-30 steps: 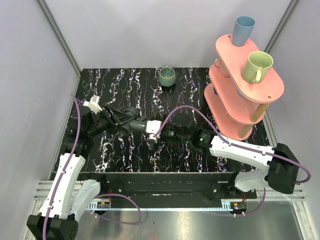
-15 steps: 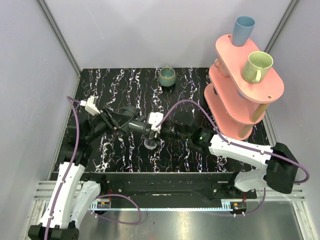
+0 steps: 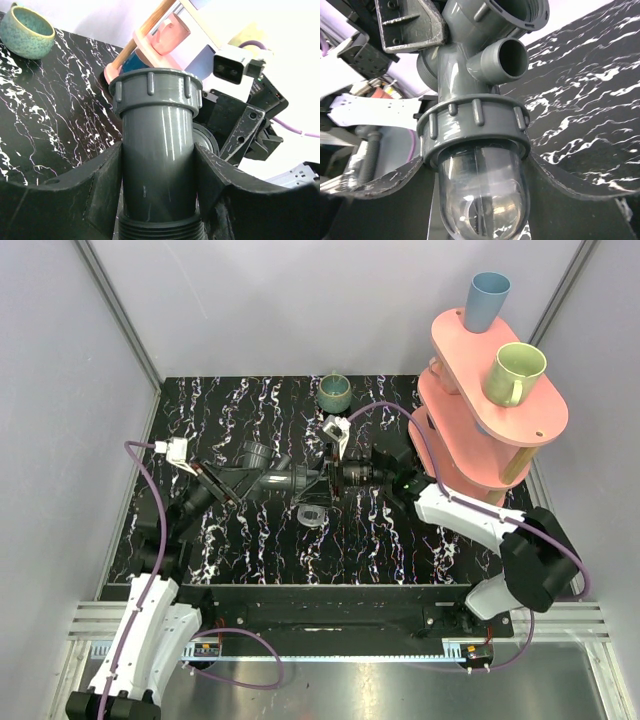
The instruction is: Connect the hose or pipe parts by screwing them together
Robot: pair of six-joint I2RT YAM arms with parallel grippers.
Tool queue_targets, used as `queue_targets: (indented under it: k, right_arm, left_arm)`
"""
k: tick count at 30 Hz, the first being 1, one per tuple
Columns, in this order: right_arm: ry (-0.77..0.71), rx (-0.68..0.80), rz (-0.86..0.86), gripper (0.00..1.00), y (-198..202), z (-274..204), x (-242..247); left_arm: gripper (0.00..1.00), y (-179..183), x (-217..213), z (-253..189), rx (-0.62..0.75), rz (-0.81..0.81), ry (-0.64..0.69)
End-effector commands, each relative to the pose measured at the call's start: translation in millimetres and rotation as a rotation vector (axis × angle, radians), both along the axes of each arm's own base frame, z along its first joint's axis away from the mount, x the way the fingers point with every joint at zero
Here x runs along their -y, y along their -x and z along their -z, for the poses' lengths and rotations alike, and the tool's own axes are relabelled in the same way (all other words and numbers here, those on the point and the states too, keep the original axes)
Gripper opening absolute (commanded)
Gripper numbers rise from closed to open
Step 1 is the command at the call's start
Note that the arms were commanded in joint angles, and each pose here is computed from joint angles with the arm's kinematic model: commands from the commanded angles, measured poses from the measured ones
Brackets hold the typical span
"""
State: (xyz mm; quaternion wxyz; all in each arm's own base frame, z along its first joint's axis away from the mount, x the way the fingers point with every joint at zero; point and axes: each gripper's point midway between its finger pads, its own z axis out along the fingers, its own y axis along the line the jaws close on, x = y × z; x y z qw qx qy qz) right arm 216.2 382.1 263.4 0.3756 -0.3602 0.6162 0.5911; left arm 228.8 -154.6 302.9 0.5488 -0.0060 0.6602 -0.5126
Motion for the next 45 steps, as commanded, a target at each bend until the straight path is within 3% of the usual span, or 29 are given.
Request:
queue_targets:
  k: [1,4,6,9,16,20,23,29,45]
  right_arm:
    - [-0.129,-0.168,0.042,0.54,-15,-49,8]
    - [-0.111,-0.084,0.105,0.83,-17,-50,17]
    - [-0.057,0.007,0.145,0.94,-21,-39,25]
    - [-0.028,0.185,0.202,1.0,-21,-39,40]
    - [0.022,0.56,0.251,1.0,-14,-60,64]
    - [0.077,0.872,0.221,1.0,2,-61,56]
    - [0.114,1.001,0.205,1.0,14,-61,44]
    - [0.208,1.094,0.184,0.99,17,-47,23]
    - [0.389,1.107,0.215,0.83,0,-14,6]
  left_arm:
    - [0.0,37,17,-42,0.258,0.168,-0.034]
    - [0.0,25,12,-38,0.134,0.106,-0.015]
    - [0.0,16,6,-44,0.09,0.054,-0.009]
    - [0.0,10,4,-44,-0.015,0.031,0.01]
    - [0.0,-3,7,-25,-0.342,0.02,0.046]
    - [0.0,-3,7,-19,-0.45,0.02,0.047]
    - [0.0,-2,9,-13,-0.511,0.029,0.057]
    - [0.0,0,12,-8,-0.574,0.052,0.054]
    - [0.0,1,9,1,-0.585,0.038,-0.008]
